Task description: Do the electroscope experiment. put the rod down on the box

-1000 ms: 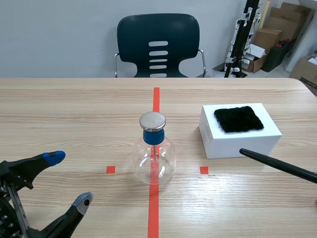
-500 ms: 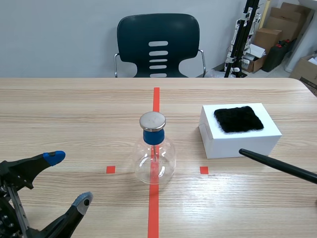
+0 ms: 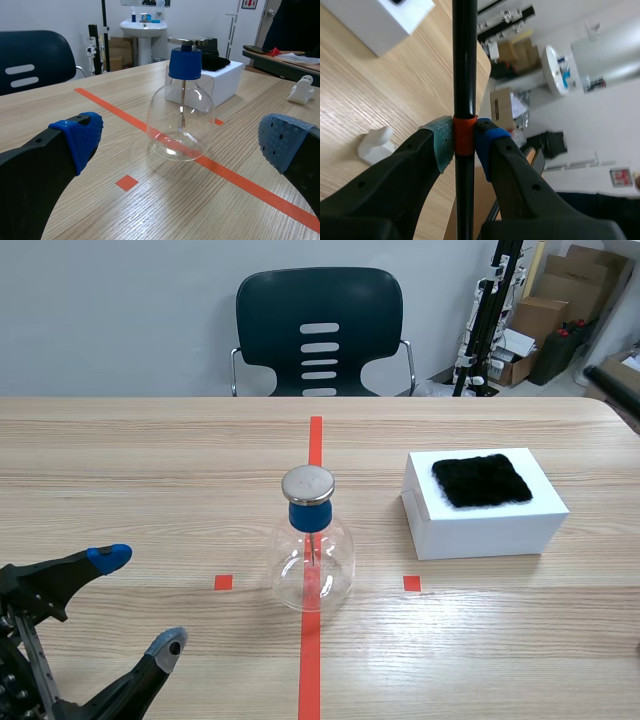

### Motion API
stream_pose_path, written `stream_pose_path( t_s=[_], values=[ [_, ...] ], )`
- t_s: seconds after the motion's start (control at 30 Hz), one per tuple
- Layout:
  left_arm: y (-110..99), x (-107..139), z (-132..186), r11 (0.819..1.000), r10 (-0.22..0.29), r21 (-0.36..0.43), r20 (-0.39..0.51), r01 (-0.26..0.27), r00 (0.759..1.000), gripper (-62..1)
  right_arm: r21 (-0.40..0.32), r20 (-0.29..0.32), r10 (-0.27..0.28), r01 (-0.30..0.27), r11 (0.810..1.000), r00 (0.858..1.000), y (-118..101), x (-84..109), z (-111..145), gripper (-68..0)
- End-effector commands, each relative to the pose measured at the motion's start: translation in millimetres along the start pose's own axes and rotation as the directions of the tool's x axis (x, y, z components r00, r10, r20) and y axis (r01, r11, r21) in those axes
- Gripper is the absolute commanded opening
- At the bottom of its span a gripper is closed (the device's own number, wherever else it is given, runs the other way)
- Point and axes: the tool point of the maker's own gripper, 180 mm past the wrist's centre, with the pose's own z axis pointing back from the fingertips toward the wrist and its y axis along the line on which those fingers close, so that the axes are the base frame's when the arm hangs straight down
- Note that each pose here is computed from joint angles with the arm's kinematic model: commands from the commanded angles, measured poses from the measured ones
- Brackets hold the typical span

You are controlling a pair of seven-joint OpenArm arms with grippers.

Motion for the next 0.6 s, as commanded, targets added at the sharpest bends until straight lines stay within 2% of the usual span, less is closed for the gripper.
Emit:
stream_pose_path(
  t_s=[0.0, 0.1, 0.2, 0.27, 0.37, 0.57],
  values=[
    [4.0, 10.1, -2.5, 1.0, -0.009, -0.001, 0.036, 0.009, 0.999, 1.4, -0.039, 0.036, -0.037, 0.038, 0.998, 0.999, -17.0, 10.1, -13.0, -66.9],
    [4.0, 10.1, -2.5, 1.0, -0.009, -0.001, 0.036, 0.009, 0.999, 1.4, -0.065, -0.003, -0.136, 0.136, 0.989, 0.991, -33.9, 7.7, -30.0, -66.9],
    [4.0, 10.0, -2.5, 1.0, -0.009, -0.001, 0.036, 0.009, 0.999, 1.4, -0.077, -0.072, -0.23, 0.225, 0.971, 0.97, -43.7, -0.5, -47.9, -66.9],
    [4.0, 10.0, -2.6, 1.0, -0.009, -0.001, 0.036, 0.009, 0.999, 1.4, -0.065, -0.147, -0.293, 0.286, 0.956, 0.945, -44.9, -10.8, -61.4, -66.9],
    [4.0, 10.0, -2.6, 1.0, -0.009, -0.001, 0.036, 0.009, 0.999, 1.4, -0.039, -0.261, -0.365, 0.368, 0.929, 0.894, -44.6, -22.0, -79.2, -66.9],
    [4.0, 10.1, -2.5, 1.0, -0.009, -0.001, 0.036, 0.009, 0.999, 1.4, 0.0, -0.399, -0.449, 0.489, 0.872, 0.8, -44.8, -24.9, -101.1, -66.9]
  ],
)
